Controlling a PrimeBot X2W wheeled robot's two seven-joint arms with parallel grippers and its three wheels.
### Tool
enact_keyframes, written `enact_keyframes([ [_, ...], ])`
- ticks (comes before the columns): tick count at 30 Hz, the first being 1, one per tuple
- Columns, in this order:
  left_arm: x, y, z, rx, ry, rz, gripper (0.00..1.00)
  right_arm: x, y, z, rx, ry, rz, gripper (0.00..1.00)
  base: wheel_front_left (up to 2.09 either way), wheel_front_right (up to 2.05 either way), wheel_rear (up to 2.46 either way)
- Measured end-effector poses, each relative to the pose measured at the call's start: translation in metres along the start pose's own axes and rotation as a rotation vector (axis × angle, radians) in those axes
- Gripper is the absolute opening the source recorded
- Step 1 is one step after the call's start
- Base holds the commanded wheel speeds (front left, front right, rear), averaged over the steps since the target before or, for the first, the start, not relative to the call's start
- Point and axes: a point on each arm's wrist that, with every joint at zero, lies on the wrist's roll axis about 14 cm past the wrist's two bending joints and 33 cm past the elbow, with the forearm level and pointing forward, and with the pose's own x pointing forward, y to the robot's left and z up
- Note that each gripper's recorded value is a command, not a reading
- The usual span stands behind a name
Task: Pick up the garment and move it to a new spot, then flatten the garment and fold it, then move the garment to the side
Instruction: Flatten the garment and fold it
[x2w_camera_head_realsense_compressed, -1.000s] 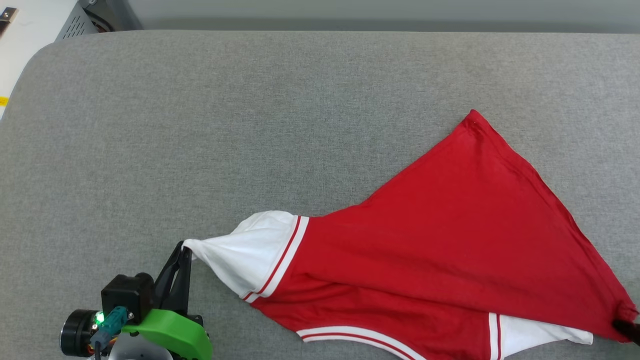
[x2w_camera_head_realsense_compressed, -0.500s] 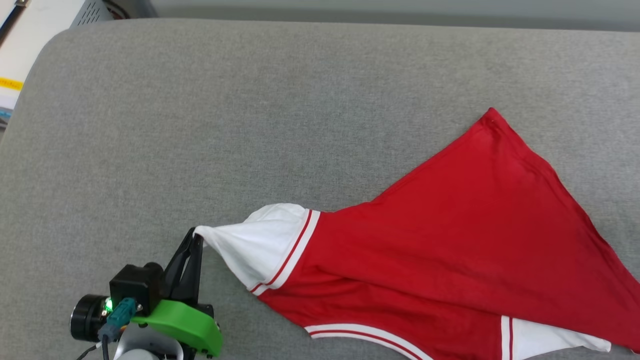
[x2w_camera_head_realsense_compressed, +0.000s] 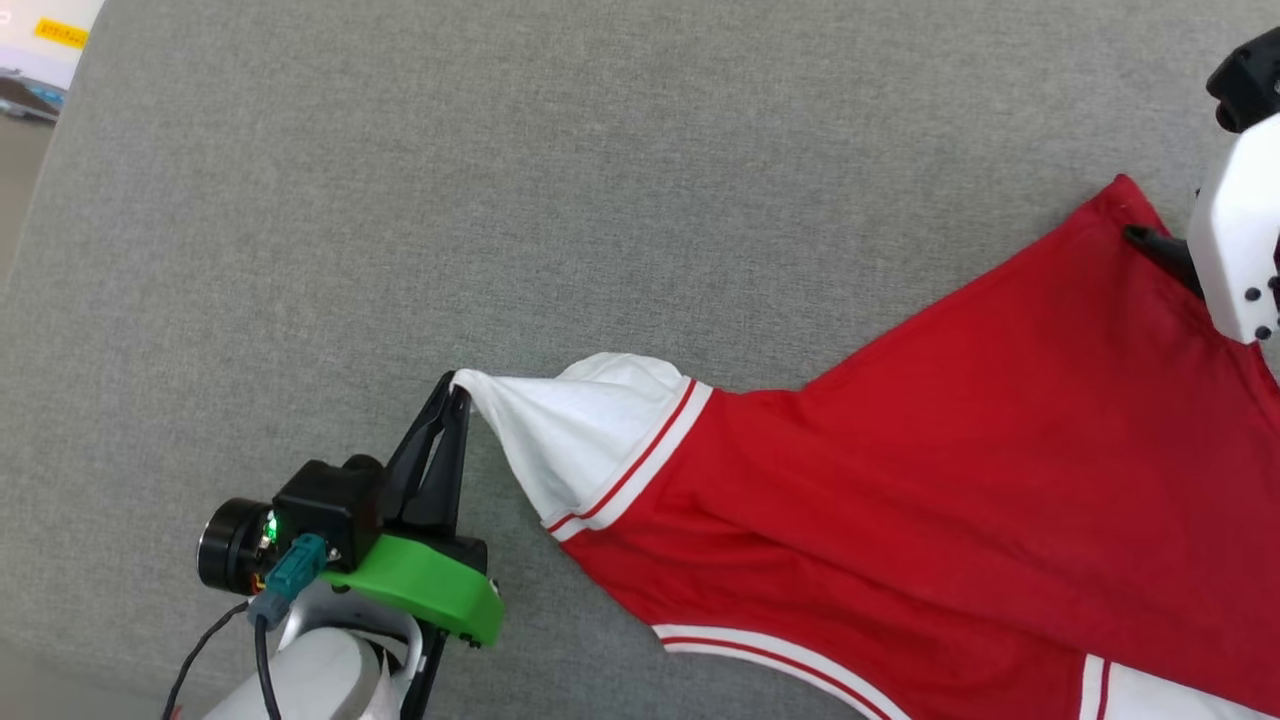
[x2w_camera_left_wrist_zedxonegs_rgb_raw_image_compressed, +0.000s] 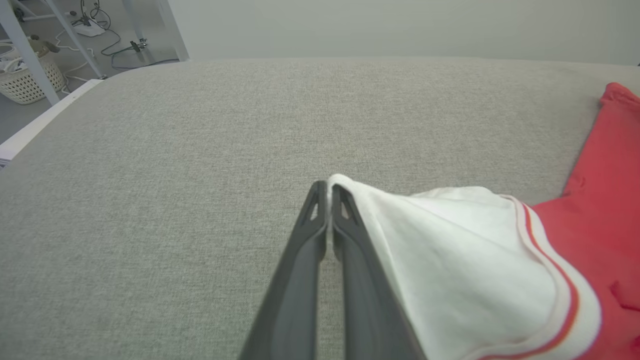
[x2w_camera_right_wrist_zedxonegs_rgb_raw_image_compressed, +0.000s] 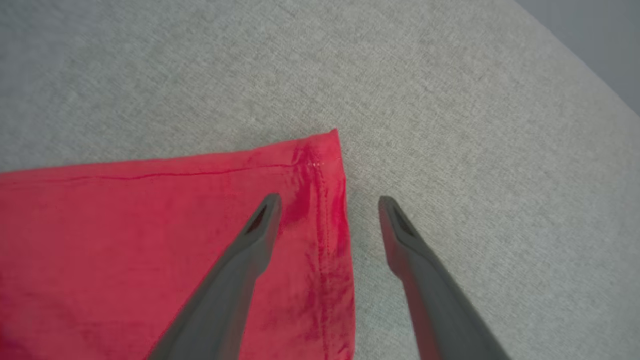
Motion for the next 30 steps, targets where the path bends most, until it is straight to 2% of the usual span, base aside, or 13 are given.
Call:
enact_keyframes([
  [1,0.001,0.0,-0.001,-0.002,0.003,0.002,0.0,0.009,-0.001,-0.002,-0.004,0.022,-0.004,1.0,0.0,0.0,0.0],
  [2,0.004,0.003,-0.008,-0.004,0.02,0.01,0.0,0.033,-0.002,-0.011,0.018,0.066,-0.002,1.0,0.0,0.0,0.0],
  [9,0.005,0.012,-0.023,-0.006,0.063,0.038,0.0,0.068,0.002,-0.029,0.009,0.136,0.022,1.0,0.0,0.0,0.0],
  [10,0.004,0.012,-0.024,-0.006,0.065,0.04,0.0,0.069,0.003,-0.028,0.012,0.13,0.027,0.58,0.0,0.0,0.0],
  [11,0.004,0.013,-0.024,-0.005,0.065,0.043,0.0,0.069,0.004,-0.027,0.013,0.115,0.031,0.0,0.0,0.0,0.0],
  [15,0.004,0.014,-0.02,-0.001,0.055,0.043,0.0,0.065,0.008,-0.016,0.031,0.018,0.045,0.0,0.0,0.0,0.0],
  [20,0.002,0.018,-0.005,0.023,0.011,0.039,0.0,0.042,0.009,0.011,0.075,-0.157,0.048,0.0,0.0,0.0,0.0],
  [24,0.001,0.022,0.023,0.059,-0.065,0.029,0.0,0.004,-0.002,0.037,0.075,-0.316,0.015,0.0,0.0,0.0,0.0],
  [30,0.002,0.017,0.096,0.157,-0.246,-0.028,0.0,-0.073,-0.011,0.08,0.039,-0.56,-0.024,0.0,0.0,0.0,0.0],
])
